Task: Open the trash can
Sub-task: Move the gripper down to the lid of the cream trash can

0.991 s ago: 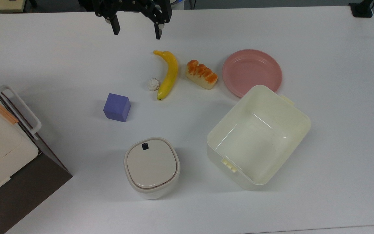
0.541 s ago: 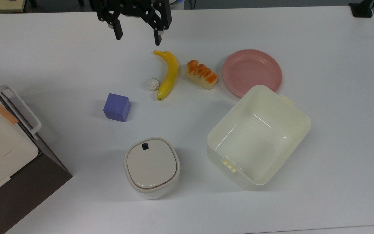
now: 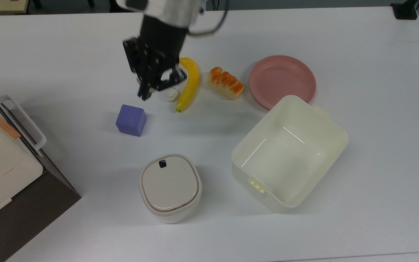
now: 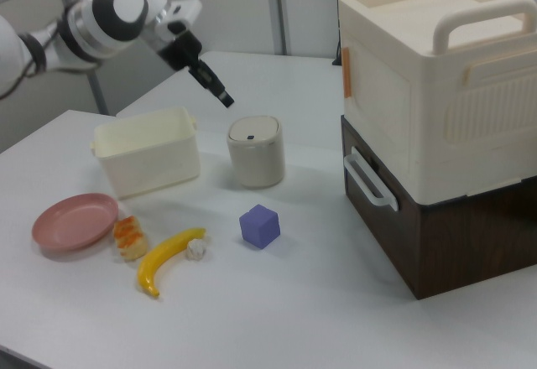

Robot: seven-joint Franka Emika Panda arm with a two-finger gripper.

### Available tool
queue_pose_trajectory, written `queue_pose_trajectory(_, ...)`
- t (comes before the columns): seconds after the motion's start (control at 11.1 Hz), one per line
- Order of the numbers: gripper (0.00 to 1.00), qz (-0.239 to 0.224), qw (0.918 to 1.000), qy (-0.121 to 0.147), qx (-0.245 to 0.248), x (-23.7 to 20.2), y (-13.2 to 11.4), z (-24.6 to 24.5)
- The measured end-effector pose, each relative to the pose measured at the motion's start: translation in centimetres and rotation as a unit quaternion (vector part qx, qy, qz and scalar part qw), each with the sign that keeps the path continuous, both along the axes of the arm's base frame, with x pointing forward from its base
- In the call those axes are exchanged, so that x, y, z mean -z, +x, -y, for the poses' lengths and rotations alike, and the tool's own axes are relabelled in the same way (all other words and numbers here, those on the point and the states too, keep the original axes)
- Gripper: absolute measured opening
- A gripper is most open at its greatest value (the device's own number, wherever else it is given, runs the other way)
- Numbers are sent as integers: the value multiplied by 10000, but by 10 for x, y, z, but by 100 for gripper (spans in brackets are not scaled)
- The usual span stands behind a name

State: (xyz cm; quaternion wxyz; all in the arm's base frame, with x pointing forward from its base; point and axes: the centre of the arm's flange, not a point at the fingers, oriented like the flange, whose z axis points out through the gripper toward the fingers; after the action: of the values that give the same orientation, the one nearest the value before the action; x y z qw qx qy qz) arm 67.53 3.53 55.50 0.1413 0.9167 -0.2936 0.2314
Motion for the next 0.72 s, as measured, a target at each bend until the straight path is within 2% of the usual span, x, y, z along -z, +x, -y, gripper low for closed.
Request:
queue_pose_trajectory(0.09, 1, 1, 9998, -159, 118, 18, 7, -6)
queue_pose_trajectory(0.36, 1, 47, 9987, -370, 356, 36, 14, -6)
queue_pose_trajectory(0.54, 1, 103, 9969, -585, 524, 63, 29, -11)
queue_pose_trajectory(0.72, 1, 313, 9965, -573, 523, 89, 50, -30)
